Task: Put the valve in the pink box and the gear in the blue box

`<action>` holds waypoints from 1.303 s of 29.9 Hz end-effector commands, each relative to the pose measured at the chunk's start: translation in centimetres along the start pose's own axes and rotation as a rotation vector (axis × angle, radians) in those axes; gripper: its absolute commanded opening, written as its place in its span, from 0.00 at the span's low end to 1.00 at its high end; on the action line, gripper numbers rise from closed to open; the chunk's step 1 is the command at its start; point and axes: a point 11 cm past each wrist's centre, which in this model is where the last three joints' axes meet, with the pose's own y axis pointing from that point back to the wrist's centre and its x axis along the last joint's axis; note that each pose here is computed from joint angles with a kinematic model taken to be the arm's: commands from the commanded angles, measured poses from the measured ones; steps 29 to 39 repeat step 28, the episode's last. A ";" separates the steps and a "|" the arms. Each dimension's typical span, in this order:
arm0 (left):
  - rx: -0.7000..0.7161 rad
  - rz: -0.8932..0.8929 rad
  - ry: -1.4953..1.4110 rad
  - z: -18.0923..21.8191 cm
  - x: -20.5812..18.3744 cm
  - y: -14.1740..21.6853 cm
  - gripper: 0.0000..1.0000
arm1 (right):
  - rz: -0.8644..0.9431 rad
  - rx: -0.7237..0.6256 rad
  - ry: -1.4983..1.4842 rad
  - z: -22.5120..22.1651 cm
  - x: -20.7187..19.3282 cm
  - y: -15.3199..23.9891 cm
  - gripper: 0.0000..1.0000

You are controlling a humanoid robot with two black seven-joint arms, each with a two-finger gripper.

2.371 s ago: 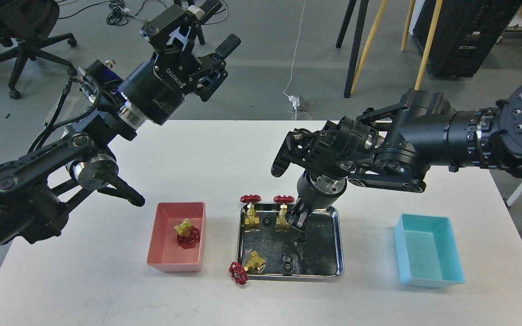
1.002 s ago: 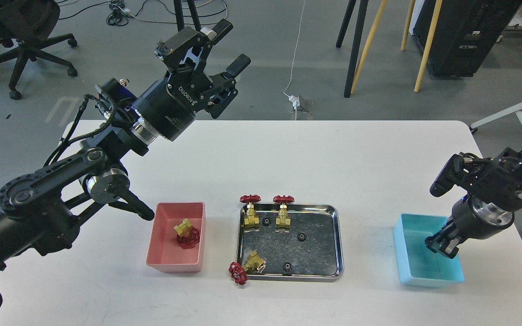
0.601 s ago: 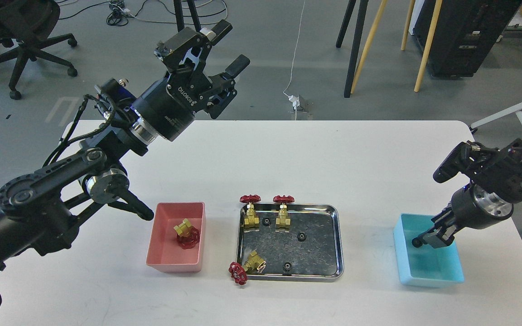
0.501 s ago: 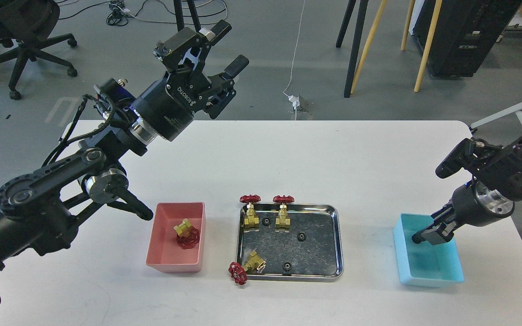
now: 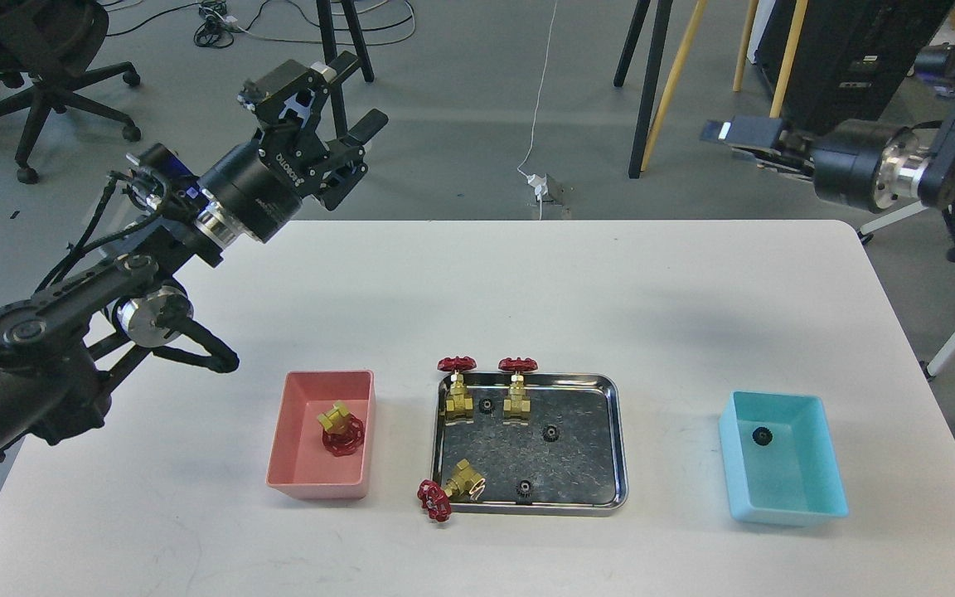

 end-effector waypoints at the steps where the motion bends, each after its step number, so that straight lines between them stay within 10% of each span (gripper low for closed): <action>1: -0.016 0.025 -0.038 1.7 1.8 -1.0 0.71 | 0.207 0.179 -0.400 -3.0 2.1 -1.6 0.70; 8: -0.124 0.084 0.132 3.2 3.6 -2.6 0.72 | 0.129 0.551 -0.928 -6.4 3.7 -2.5 0.73; 15: -0.160 0.235 0.259 1.0 5.9 -2.0 0.77 | 0.266 0.519 -1.031 -2.9 4.3 -3.7 0.98; 27: -0.188 0.276 0.321 -0.5 5.6 -2.3 1.00 | 0.350 0.471 -1.130 2.2 2.4 -2.2 0.98; 39: -0.183 0.277 0.326 -0.8 5.5 -2.4 1.00 | 0.356 0.471 -1.140 2.4 2.2 -2.1 0.98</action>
